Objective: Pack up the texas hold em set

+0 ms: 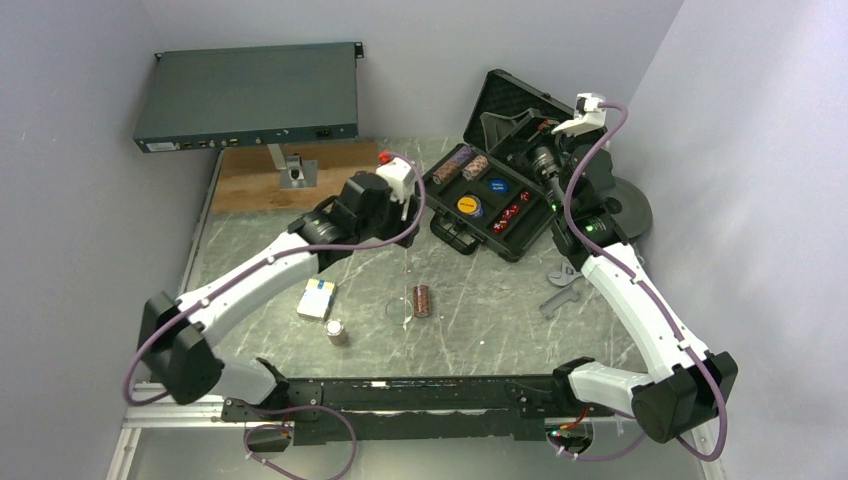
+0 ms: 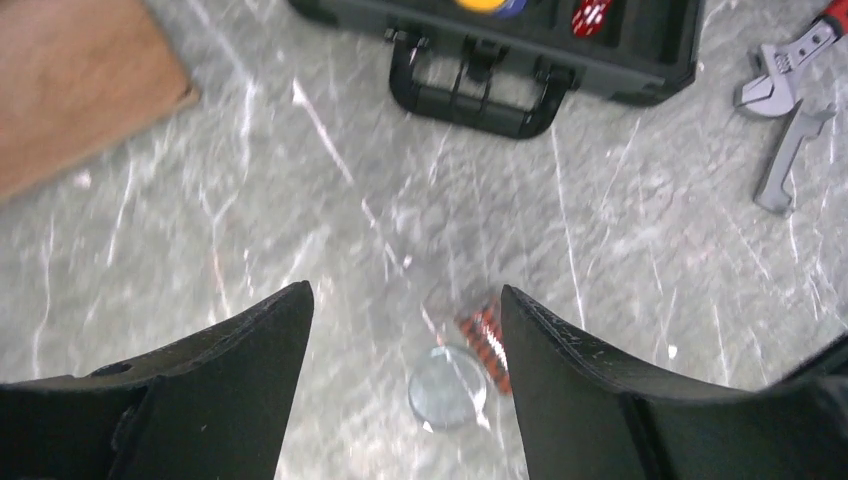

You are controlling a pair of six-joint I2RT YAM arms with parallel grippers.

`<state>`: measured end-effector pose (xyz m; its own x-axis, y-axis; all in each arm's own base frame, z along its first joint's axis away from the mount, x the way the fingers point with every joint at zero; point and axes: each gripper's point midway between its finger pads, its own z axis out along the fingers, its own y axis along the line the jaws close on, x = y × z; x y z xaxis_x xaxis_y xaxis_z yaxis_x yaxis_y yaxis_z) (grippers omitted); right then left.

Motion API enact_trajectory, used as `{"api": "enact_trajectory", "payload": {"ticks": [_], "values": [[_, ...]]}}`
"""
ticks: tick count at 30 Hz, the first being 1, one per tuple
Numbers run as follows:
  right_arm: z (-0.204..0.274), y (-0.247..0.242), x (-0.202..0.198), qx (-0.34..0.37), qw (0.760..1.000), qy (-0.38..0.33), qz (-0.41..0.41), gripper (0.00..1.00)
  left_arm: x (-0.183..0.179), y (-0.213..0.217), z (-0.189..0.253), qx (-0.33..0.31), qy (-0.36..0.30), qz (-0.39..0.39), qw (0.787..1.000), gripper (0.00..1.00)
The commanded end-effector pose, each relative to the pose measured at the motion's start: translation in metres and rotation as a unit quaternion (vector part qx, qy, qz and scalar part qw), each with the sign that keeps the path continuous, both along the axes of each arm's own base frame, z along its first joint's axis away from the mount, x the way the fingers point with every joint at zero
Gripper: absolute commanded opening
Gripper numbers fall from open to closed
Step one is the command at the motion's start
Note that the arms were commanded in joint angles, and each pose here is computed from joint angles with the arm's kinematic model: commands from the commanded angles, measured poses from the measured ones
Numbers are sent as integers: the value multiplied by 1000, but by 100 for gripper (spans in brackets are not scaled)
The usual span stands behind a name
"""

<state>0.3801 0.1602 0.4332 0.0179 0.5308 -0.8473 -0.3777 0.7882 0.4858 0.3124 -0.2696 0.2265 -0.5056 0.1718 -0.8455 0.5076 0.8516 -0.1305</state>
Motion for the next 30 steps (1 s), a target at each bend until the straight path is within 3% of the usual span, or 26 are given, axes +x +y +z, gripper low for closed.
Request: {"api": "enact_trajectory", "payload": {"ticks": [1, 15, 30], "values": [[22, 0, -10, 18, 1000, -23, 9, 100, -34, 44, 1, 6, 43, 66, 997, 75], [20, -4, -12, 16, 1000, -20, 0, 100, -116, 117, -51, 70, 171, 132, 974, 77], [16, -10, -10, 10, 1000, -17, -18, 100, -145, 127, -102, 122, 254, 128, 951, 81]]}}
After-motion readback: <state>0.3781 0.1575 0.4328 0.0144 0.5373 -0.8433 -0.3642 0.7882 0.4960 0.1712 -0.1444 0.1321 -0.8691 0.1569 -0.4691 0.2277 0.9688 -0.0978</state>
